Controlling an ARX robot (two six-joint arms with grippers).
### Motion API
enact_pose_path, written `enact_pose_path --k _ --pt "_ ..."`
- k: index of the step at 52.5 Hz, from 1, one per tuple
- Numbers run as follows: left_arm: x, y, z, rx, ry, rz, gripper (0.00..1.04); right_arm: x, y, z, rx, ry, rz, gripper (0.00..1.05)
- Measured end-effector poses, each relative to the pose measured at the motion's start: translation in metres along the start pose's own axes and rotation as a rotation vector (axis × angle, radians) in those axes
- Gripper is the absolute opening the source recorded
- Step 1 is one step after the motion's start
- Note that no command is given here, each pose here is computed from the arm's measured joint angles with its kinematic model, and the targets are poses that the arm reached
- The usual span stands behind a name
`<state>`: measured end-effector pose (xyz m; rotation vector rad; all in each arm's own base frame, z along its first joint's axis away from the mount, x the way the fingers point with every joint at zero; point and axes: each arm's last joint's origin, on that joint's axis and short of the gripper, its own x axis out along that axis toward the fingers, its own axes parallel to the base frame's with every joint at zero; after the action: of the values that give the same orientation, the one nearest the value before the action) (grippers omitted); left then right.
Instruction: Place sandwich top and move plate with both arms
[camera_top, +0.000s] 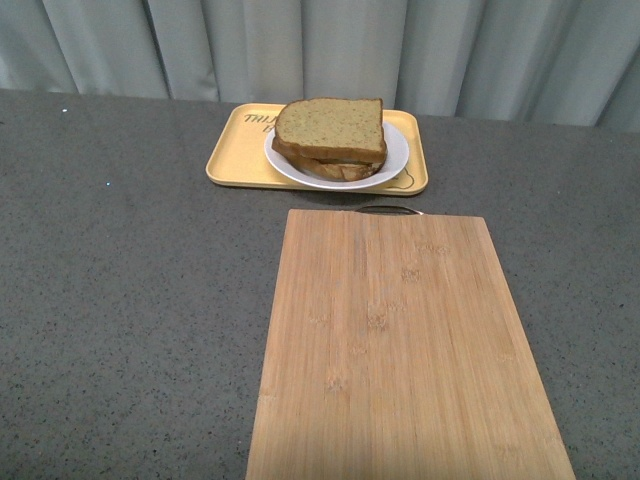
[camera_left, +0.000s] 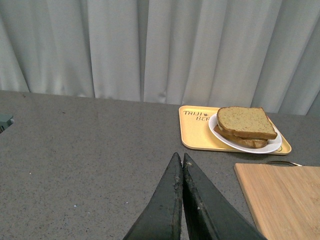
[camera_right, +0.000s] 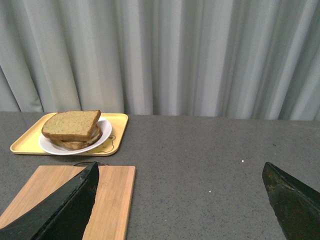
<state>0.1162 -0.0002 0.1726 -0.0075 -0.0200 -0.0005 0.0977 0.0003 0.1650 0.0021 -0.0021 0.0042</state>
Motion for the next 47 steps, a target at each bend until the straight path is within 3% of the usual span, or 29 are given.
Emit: enact_pose_path --k 33,40,47 --pt "-0.019 0.000 -0.003 0.000 0.006 -0.002 0.04 0.000 0.000 0.000 0.000 0.000 0.000 0.95" --pt "-0.019 0.000 -0.003 0.000 0.006 -0.002 0.34 0.000 0.000 0.000 0.000 0.000 0.000 0.95" --pt "-0.019 0.000 -0.003 0.000 0.006 -0.002 0.54 0.000 0.000 0.000 0.000 0.000 0.000 0.95"
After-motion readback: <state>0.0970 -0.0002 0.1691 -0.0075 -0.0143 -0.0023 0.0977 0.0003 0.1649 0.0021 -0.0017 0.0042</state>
